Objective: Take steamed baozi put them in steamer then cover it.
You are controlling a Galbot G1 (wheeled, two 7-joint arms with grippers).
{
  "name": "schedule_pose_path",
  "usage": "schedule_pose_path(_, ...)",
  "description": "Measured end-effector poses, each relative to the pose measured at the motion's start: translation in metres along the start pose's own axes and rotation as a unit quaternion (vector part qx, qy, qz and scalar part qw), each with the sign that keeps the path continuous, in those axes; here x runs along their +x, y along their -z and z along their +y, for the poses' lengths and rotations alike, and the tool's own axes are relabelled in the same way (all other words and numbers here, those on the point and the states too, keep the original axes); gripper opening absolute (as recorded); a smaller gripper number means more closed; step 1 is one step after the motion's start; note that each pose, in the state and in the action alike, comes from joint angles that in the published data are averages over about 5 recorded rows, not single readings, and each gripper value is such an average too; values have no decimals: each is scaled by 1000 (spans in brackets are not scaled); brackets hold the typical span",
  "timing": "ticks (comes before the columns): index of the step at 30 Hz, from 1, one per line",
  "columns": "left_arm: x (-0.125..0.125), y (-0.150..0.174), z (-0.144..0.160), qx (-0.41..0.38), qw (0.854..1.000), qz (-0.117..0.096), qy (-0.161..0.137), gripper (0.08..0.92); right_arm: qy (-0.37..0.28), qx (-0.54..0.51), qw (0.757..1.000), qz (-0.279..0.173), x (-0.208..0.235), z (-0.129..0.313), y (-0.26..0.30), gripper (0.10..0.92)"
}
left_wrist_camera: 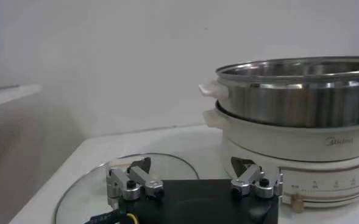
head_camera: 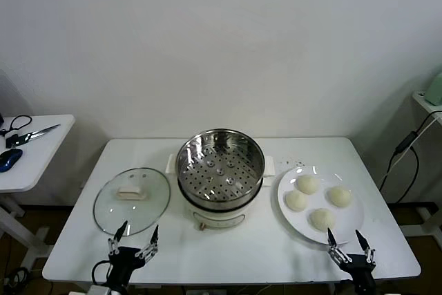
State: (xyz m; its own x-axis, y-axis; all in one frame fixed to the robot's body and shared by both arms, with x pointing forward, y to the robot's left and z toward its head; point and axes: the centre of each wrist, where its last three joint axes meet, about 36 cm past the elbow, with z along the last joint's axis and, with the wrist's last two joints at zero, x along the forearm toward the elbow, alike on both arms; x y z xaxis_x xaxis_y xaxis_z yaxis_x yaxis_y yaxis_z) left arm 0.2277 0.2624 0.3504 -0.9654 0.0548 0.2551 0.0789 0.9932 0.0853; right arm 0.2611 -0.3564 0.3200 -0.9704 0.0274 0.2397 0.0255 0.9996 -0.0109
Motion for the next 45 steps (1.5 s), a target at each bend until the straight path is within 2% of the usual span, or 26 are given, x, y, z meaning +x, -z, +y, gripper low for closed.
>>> schedule_pose_path(3, 0, 0, -1, 0, 1000, -1, -1, 823, 2, 20, 1000, 1, -17, -7, 14, 823)
schedule_pose_path(8, 2, 1, -3, -1, 1000, -2, -5, 823, 21, 89, 996, 4, -71, -24, 57, 823)
schedule_pose_path(14, 4, 3, -3, -5, 1000, -4, -7, 823, 113, 214, 970, 15, -144, -41, 123, 823)
schedule_pose_path(19, 5, 3, -3, -7, 1000, -3, -7, 823, 226, 337, 913, 46, -194, -50, 183, 823)
schedule_pose_path(25, 7, 0, -6, -8, 1000, 0, -7, 823, 348, 455, 812, 112, -239, -68, 237, 823)
schedule_pose_path(29, 9, -1, -7, -9, 1000, 1, -7, 823, 398, 499, 752, 164, -261, -78, 270, 823)
schedule_pose_path(33, 11, -1, -8, -9, 1000, 2, -8, 823, 425, 528, 704, 210, -280, -79, 297, 823)
schedule_pose_path(39, 12, -1, -7, -11, 1000, 2, -5, 823, 446, 551, 650, 274, -301, -66, 308, 823)
schedule_pose_path(45, 13, -1, -4, -10, 1000, 2, 0, 823, 445, 557, 626, 316, -319, -54, 299, 823)
